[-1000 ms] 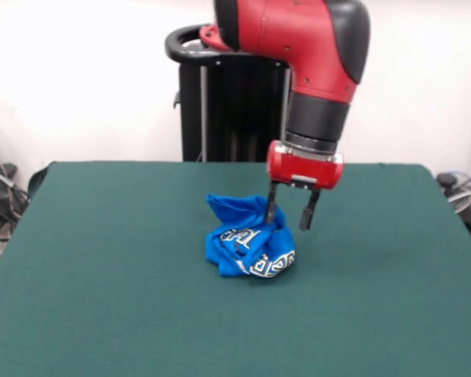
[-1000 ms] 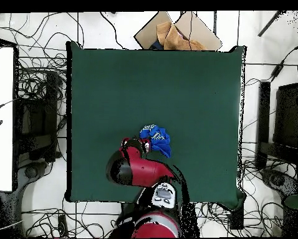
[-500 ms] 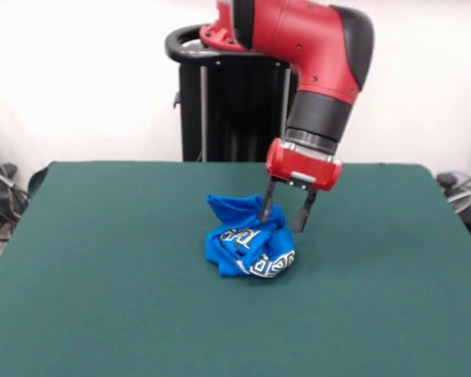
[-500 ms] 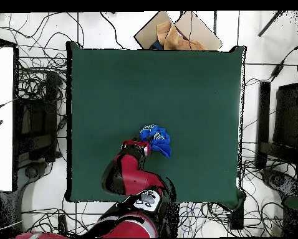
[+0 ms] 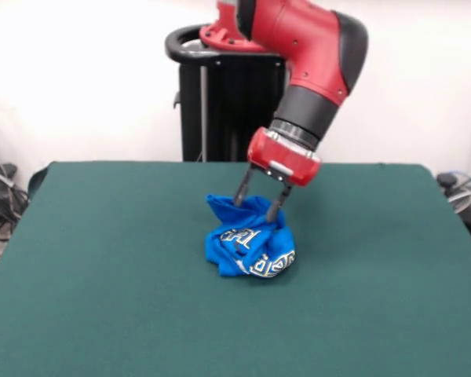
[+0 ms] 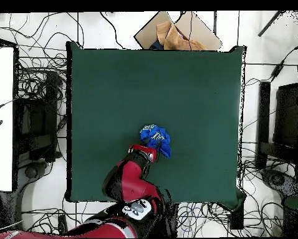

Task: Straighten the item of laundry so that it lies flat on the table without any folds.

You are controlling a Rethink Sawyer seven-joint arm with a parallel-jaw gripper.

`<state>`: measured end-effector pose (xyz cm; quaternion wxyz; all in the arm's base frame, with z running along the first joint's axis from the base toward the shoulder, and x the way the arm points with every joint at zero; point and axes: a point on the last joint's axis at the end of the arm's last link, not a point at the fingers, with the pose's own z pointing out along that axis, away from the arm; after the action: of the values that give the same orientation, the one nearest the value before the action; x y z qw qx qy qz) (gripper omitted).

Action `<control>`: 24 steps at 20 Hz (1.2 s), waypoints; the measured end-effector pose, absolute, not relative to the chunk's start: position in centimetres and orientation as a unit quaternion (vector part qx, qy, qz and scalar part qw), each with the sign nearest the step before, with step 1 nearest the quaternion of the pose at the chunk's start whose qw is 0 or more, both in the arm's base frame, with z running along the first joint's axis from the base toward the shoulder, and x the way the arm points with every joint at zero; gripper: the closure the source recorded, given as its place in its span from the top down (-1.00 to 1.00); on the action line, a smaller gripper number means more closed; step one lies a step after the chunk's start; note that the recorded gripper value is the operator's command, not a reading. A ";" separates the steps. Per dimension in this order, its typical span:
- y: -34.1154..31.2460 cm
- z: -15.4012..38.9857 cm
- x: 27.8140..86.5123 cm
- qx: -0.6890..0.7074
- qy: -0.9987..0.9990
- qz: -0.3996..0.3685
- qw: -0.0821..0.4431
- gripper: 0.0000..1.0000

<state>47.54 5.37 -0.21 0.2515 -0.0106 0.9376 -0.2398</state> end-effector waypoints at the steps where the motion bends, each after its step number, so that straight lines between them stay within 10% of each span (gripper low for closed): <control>1: 5.2 -0.2 47.2 -0.009 0.937 -0.246 0.249 1.00; 24: -1.0 -4.6 43.0 0.047 0.975 -0.127 0.175 1.00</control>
<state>43.04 -0.96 -4.56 0.1750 0.0470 0.9752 -0.1274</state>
